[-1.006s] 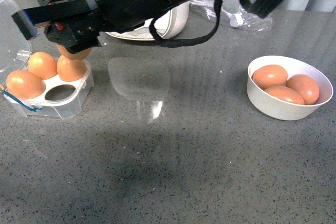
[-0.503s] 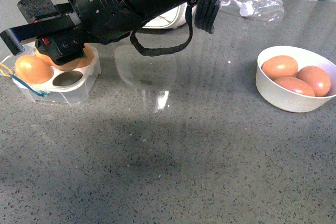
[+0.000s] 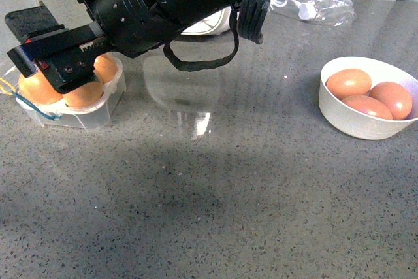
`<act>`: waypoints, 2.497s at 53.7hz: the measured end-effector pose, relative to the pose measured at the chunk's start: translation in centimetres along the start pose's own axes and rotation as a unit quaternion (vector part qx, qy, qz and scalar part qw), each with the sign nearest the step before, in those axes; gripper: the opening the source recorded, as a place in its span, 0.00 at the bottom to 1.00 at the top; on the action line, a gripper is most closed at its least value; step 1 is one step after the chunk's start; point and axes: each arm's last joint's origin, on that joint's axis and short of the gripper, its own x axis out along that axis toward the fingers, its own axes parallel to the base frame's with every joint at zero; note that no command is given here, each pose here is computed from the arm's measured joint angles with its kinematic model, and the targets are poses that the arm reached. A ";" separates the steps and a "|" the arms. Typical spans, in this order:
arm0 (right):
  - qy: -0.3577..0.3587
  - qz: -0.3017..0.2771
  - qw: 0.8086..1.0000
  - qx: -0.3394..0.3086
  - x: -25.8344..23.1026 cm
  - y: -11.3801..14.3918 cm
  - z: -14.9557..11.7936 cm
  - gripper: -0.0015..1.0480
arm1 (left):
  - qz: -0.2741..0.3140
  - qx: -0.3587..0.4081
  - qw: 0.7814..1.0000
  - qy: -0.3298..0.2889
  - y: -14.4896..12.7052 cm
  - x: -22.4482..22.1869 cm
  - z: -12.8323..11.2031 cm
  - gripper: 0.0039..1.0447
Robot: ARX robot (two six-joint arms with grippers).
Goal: Put egg into box
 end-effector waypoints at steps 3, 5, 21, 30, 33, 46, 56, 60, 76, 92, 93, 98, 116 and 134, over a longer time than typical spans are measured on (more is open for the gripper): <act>-0.004 -0.001 1.000 -0.002 -0.1 0.0 0.0 0.79 | 0.000 0.000 1.000 0.000 0.0 0.0 0.0 0.94; -0.006 -0.001 1.000 -0.003 -0.2 0.1 0.0 0.85 | 0.000 0.000 1.000 0.000 0.0 0.0 0.0 0.94; -0.068 -0.069 0.994 0.040 -4.3 -0.4 1.0 0.93 | 0.000 0.000 1.000 0.000 0.0 0.0 0.0 0.94; -0.100 -0.157 0.976 0.110 -9.2 -1.7 0.3 0.93 | 0.000 0.000 1.000 0.000 0.0 0.0 0.0 0.94; -0.121 -0.178 0.968 0.133 -11.0 -2.2 -0.8 0.93 | 0.000 0.000 1.000 0.000 0.0 0.0 0.0 0.94; -0.270 -0.548 0.785 0.101 -21.3 -0.8 -8.9 0.54 | 0.001 0.000 1.000 0.000 0.0 0.0 0.0 0.94; -0.252 -0.541 0.797 0.095 -24.3 1.8 -13.3 0.15 | 0.001 0.000 1.000 0.000 0.0 0.0 0.0 0.94; -0.255 -0.539 0.798 0.092 -25.2 2.5 -14.1 0.03 | 0.000 0.000 1.000 0.000 0.0 0.0 0.0 0.94; -0.260 -0.543 0.793 0.090 -27.5 4.8 -17.2 0.03 | 0.000 0.000 1.000 0.000 0.0 0.0 0.0 0.94; -0.253 -0.539 0.798 0.093 -29.1 6.2 -19.1 0.03 | 0.000 0.000 1.000 0.000 0.0 0.0 0.0 0.94; -0.253 -0.543 0.795 0.094 -29.3 6.3 -19.2 0.03 | 0.000 0.000 1.000 0.000 0.0 0.0 0.0 0.94; -0.252 -0.546 0.793 0.096 -29.5 6.7 -19.4 0.03 | 0.000 0.000 1.000 0.000 0.0 0.0 0.0 0.94; -0.260 -0.545 0.792 0.091 -30.3 8.5 -19.5 0.03 | 0.000 0.000 1.000 0.000 0.0 0.0 0.0 0.94; -0.262 -0.545 0.792 0.089 -30.6 9.5 -19.8 0.03 | 0.000 0.000 1.000 0.000 0.0 0.0 0.0 0.94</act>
